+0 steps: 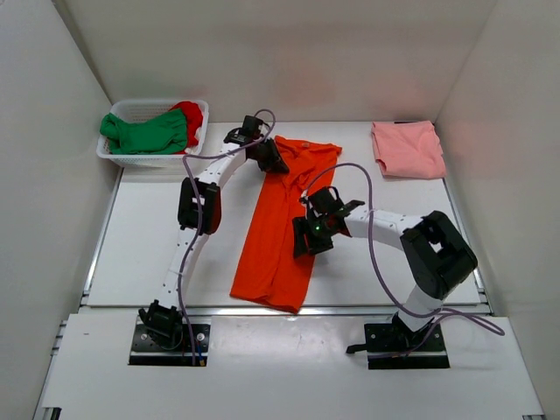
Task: Fold and stack the t-shirts
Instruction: Rotate the tshirt 90 degrees
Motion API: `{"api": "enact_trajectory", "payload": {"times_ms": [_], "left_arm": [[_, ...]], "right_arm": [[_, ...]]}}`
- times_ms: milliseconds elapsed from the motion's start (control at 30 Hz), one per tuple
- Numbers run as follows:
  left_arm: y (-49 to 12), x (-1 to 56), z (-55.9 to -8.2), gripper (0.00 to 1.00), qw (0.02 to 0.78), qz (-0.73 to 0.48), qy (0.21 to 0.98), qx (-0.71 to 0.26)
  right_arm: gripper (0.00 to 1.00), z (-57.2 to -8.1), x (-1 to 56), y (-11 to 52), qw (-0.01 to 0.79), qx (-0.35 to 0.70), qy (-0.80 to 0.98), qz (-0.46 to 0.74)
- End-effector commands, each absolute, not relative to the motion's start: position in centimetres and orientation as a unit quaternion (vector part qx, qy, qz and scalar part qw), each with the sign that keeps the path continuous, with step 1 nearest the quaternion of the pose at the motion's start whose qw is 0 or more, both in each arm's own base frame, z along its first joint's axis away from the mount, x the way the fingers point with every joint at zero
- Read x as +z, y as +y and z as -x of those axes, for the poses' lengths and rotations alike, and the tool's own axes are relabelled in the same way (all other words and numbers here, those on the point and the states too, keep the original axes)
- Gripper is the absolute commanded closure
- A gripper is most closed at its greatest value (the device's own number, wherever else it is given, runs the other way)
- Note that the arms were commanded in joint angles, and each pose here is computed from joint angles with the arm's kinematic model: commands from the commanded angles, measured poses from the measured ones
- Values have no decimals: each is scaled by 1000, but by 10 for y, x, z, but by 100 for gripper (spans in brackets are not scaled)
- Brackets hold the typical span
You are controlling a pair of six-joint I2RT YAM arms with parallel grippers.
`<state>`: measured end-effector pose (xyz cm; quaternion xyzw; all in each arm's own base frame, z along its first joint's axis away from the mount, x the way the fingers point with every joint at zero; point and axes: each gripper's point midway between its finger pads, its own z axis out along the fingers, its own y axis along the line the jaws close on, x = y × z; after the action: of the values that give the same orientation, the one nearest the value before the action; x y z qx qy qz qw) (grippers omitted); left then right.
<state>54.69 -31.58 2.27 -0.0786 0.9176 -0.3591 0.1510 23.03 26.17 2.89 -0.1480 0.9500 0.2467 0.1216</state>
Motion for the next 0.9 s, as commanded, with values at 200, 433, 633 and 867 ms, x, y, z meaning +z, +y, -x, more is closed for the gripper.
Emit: {"api": "enact_trajectory", "payload": {"times_ms": [200,433,633,867], "left_arm": [[-248,8,-601,75,204,204,903,-318],[-296,148,-634,57,239,124,766,-583],[-319,256,-542,49,221,2,809,-544],[-258,169,-374,54,180,-59,966,-177]], "right_arm": [[45,-274,2,195,93,122,969,195],[41,-303,24,218,143,133,958,209],[25,-318,91,217,242,127,954,126],[38,-233,68,167,277,132,950,-58]]}}
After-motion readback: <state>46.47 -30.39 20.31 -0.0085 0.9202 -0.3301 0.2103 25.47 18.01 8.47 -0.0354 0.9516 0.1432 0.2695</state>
